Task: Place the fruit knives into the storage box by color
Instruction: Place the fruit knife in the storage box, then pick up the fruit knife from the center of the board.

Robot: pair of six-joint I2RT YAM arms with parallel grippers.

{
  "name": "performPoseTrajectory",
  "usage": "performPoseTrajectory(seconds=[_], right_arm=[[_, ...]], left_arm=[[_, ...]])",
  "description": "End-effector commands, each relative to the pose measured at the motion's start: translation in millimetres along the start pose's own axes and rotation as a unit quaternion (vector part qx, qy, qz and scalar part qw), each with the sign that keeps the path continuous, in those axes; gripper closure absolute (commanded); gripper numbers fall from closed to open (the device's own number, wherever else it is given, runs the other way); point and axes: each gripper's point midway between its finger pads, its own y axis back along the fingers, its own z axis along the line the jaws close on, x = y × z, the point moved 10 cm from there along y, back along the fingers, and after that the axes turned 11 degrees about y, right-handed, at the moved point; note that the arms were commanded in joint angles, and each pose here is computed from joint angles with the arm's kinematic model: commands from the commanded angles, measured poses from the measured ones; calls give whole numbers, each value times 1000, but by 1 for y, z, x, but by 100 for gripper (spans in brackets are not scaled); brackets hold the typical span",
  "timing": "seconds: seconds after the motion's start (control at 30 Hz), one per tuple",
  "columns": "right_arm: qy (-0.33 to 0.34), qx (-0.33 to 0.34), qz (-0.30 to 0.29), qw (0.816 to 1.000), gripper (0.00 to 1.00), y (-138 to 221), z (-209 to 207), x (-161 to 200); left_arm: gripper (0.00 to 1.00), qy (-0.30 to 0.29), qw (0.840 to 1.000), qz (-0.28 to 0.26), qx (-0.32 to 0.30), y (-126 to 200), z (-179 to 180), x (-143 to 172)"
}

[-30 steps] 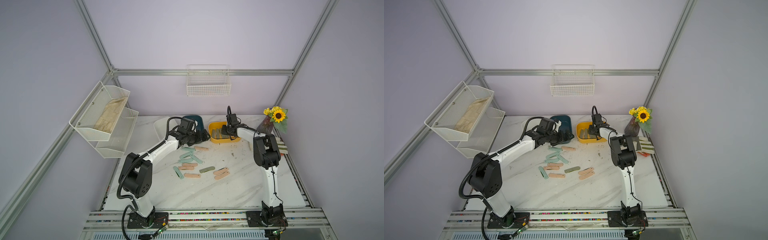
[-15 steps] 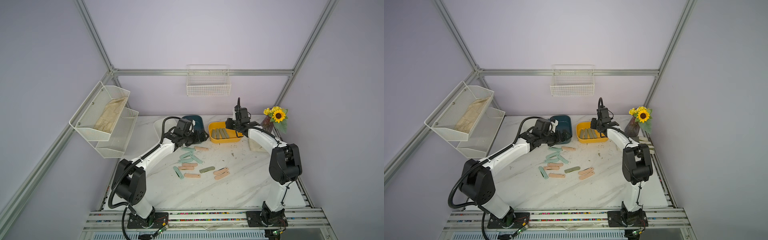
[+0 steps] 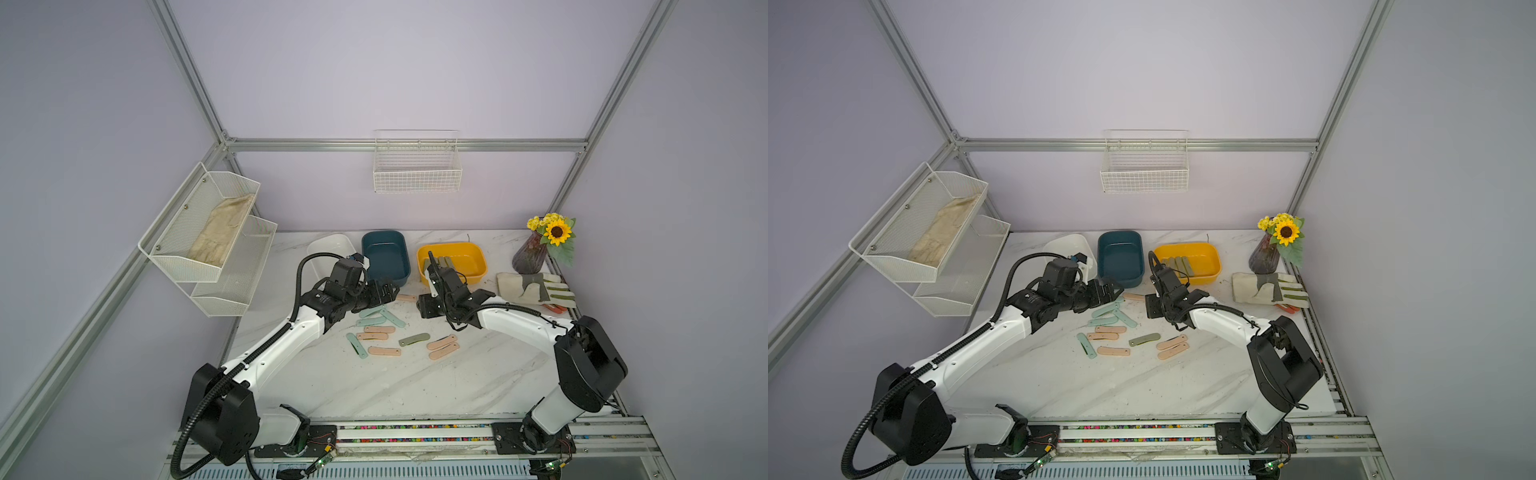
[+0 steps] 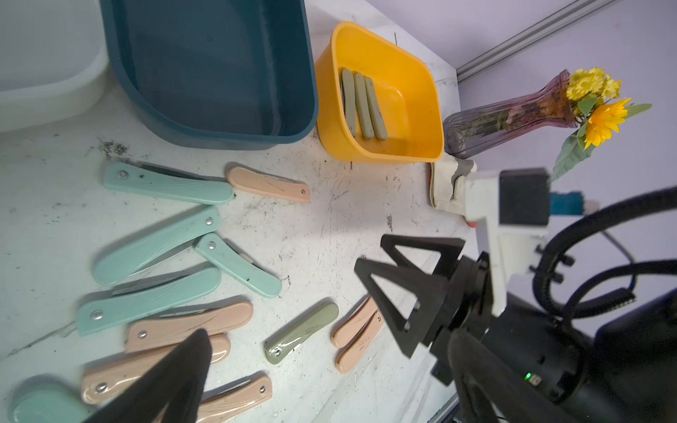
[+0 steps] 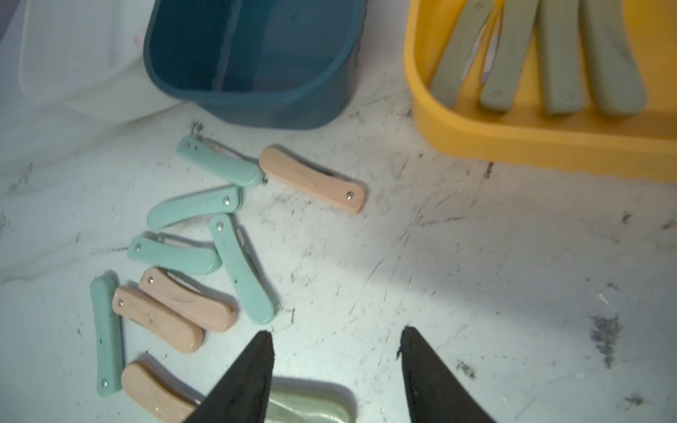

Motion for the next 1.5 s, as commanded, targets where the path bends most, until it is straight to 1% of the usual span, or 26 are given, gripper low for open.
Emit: performPoseTrajectory(seconds=[0.0,0.2,0.27,0.33,0.57,0.73,1.0,1.17,1.3,1.47], right_arm=[[14,16,-1,1000,37,10,19,11],[69,39,35,996,30,10,45,35],[86,46,44,994,23,9,50,40],[100,48,56,992,20,7,53,44],[141,56,87,985,17,-1,60,57],[164,88,104,977,17,-9,61,66],[165,109,108,974,18,-22,60,70],[166,153,95,970,18,-32,57,64],[147,167,88,971,19,-40,46,52],[105,156,84,978,21,-47,21,38]], left_arm=[[0,7,1000,-14,-3,5,10,-1],[0,9,1000,-14,-1,5,10,-4],[0,9,1000,-14,-1,4,11,-4],[0,10,1000,-14,-2,4,11,-4],[0,10,1000,-18,-1,3,11,-7],[0,10,1000,-19,0,2,11,-10],[0,12,1000,-16,-1,-2,12,-11],[0,13,1000,-12,-2,-5,14,-10],[0,14,1000,-11,-1,-5,14,-10],[0,14,1000,-12,-1,-4,15,-9]])
